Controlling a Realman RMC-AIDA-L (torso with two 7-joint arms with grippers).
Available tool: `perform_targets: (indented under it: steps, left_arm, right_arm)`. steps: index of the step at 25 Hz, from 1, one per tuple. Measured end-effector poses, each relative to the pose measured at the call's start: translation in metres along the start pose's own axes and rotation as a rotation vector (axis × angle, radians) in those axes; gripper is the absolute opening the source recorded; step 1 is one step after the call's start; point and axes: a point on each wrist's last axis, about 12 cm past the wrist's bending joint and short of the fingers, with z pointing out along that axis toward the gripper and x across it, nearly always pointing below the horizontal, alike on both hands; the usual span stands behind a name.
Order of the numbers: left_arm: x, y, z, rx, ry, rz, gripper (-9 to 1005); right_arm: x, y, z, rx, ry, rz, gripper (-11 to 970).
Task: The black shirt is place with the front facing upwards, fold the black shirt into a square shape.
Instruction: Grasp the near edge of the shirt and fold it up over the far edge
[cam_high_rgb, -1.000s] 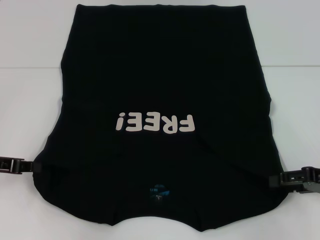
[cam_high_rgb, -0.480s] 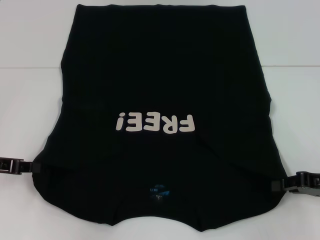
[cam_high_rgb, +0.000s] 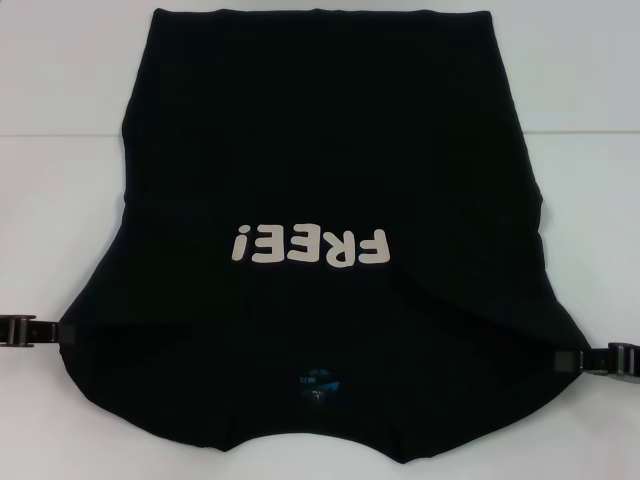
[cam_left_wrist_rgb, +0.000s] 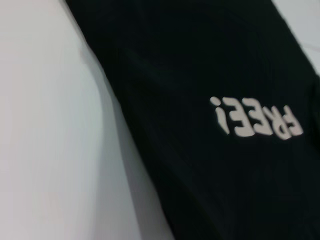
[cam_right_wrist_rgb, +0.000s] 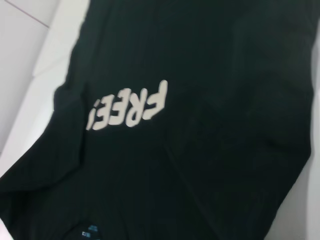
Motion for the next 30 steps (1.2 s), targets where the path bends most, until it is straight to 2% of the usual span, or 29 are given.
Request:
perform_targets:
  steps: [12,20,25,28,30]
  left_arm:
    - [0.057,0.004,-0.029,0.144,-0.082,-0.104,60]
    - [0.097,-0.001,-0.044,0.225,-0.068,-0.128,66]
    - [0.119,-0.002,-0.05,0.243,-0.071,-0.164,70]
    - [0.123,-0.003,-0.049,0.258,-0.083,-0.17,73]
    - [0.115,-0.003,-0.045,0.272,-0.1,-0.158,75]
  right_arm:
    - [0.049,-0.006,-0.039,-0.141,-0.135,-0.113,45]
    - [0.089,-0.006,-0.057,-0.19,-0.168,-0.21,50]
    - [0.109,-0.006,-0.067,-0.201,-0.188,-0.21,54]
    - [0.112,-0.006,-0.07,-0.204,-0.206,-0.208,56]
    - [0.105,-0.005,-0.07,-0.206,-0.232,-0.214,58]
